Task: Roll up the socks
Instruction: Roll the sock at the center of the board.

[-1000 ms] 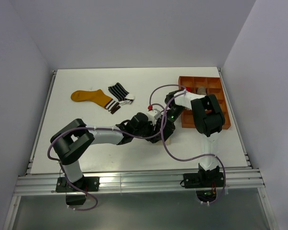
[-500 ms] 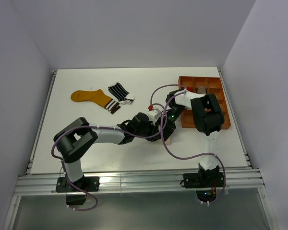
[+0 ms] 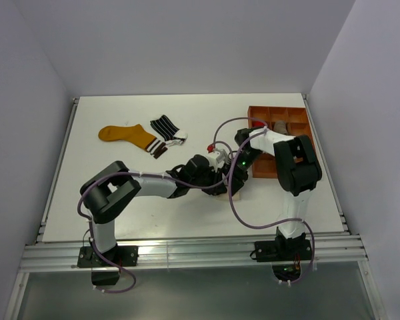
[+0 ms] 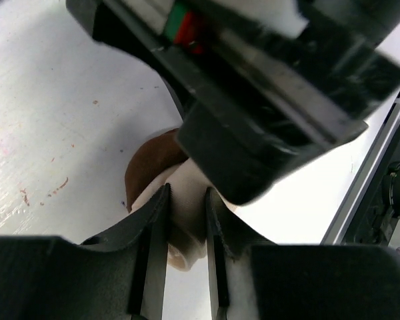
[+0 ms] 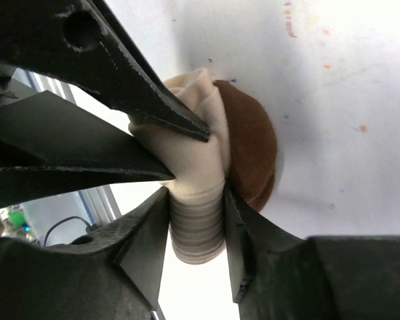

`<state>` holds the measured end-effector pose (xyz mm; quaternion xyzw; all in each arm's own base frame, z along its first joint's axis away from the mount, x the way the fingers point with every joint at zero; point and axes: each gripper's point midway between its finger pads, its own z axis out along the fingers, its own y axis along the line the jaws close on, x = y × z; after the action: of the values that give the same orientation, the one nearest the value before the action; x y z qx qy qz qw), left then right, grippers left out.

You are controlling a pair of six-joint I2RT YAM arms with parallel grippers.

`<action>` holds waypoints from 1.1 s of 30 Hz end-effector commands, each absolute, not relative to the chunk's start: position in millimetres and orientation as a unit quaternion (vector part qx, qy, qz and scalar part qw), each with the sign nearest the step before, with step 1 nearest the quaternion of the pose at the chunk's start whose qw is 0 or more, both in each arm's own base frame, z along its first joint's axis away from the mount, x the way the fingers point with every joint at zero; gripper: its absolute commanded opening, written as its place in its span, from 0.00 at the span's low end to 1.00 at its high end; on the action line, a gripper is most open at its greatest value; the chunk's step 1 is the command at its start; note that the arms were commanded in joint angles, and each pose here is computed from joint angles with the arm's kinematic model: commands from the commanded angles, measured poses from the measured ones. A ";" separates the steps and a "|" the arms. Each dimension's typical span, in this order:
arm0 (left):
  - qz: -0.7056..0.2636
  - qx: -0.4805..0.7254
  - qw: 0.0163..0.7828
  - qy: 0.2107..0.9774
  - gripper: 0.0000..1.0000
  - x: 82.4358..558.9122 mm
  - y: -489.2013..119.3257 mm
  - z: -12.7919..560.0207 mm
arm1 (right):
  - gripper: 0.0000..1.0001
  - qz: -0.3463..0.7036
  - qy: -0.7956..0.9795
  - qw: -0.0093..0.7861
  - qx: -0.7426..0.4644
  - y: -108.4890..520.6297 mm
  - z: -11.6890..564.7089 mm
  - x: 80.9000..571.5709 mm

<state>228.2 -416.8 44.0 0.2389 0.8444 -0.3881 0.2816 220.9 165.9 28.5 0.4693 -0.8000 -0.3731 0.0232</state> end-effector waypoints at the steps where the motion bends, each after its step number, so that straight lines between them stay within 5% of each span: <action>1: -0.305 0.239 0.168 0.906 0.00 190.0 -376.8 -28.6 | 0.45 -0.353 -0.799 -0.052 0.484 167.5 37.0 248.3; 18: -0.289 0.242 0.114 0.919 0.00 177.5 -371.6 -51.6 | 0.61 -0.377 -0.793 -0.125 0.463 154.5 75.0 249.2; 33: -0.288 0.244 0.114 0.919 0.00 175.6 -369.3 -54.0 | 0.62 -0.412 -0.803 -0.127 0.412 148.5 84.4 268.9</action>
<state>227.5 -439.3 41.0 0.2471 0.8382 -0.4112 0.2593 260.5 140.9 66.9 0.4103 -0.8185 -0.3906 -0.0960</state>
